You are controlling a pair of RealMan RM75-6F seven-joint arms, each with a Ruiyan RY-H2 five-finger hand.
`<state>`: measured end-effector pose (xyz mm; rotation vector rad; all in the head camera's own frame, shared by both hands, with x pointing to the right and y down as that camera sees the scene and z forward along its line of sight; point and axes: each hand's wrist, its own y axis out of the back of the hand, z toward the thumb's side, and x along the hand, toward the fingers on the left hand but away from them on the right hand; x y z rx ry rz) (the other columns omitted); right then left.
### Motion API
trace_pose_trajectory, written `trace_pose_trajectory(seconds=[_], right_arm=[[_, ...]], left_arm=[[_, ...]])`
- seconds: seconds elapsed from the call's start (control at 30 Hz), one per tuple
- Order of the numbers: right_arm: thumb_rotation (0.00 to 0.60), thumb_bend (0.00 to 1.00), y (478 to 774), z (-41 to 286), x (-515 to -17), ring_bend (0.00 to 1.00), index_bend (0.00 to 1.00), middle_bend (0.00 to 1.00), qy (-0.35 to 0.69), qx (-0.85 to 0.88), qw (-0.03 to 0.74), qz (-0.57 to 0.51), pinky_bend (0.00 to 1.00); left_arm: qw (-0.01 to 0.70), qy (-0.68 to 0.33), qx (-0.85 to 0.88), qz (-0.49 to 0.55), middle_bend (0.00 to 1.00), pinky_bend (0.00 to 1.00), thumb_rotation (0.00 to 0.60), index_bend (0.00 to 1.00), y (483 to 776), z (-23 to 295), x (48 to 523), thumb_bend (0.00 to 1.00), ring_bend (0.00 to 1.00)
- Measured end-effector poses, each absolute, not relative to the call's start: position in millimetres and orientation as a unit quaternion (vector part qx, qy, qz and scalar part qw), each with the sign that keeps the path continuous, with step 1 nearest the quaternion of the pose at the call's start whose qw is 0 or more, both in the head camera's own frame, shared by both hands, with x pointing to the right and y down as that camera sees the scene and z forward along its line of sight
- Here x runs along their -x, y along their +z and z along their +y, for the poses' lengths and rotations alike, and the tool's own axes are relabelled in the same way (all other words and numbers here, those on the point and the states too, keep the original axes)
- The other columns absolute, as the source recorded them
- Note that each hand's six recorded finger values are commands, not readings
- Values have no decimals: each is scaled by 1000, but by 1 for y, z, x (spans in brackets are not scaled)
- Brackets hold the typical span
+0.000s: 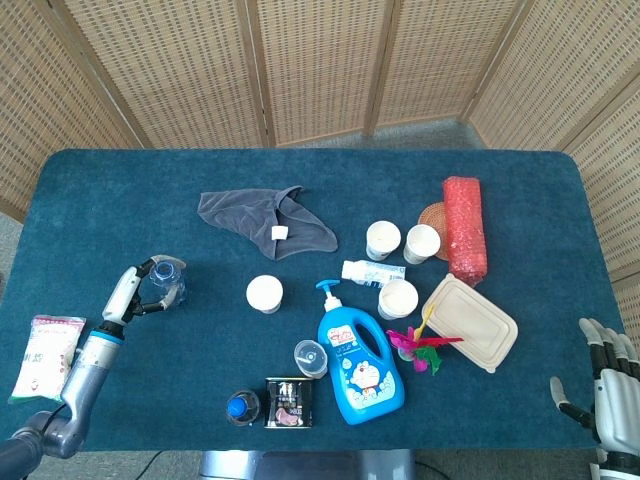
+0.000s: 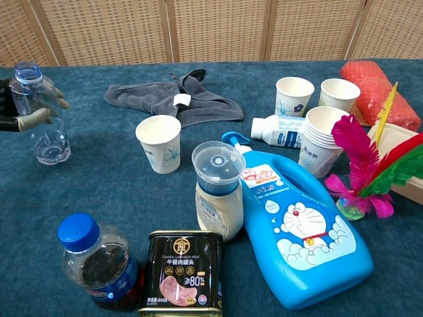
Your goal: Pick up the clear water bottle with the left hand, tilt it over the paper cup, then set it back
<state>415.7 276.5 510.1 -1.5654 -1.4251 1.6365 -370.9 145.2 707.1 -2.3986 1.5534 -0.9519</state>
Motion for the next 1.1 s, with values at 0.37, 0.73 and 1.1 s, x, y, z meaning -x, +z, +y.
trace_pose_trajectory(seconds=[0.37, 0.73, 1.1], right_arm=[[600, 393, 512, 278, -416, 0, 0, 31, 596, 571, 227, -517, 0], [600, 394, 515, 278, -414, 0, 0, 30, 596, 572, 225, -516, 0], [600, 394, 514, 281, -417, 0, 0, 31, 599, 568, 222, -519, 0]], left_arm=[[130, -360, 806, 452, 378, 520, 582, 353, 667, 121, 373, 612, 388], [194, -424, 800, 376, 379, 520, 589, 352, 652, 90, 367, 613, 389], [222, -432, 807, 335, 382, 517, 587, 352, 652, 71, 343, 612, 388]])
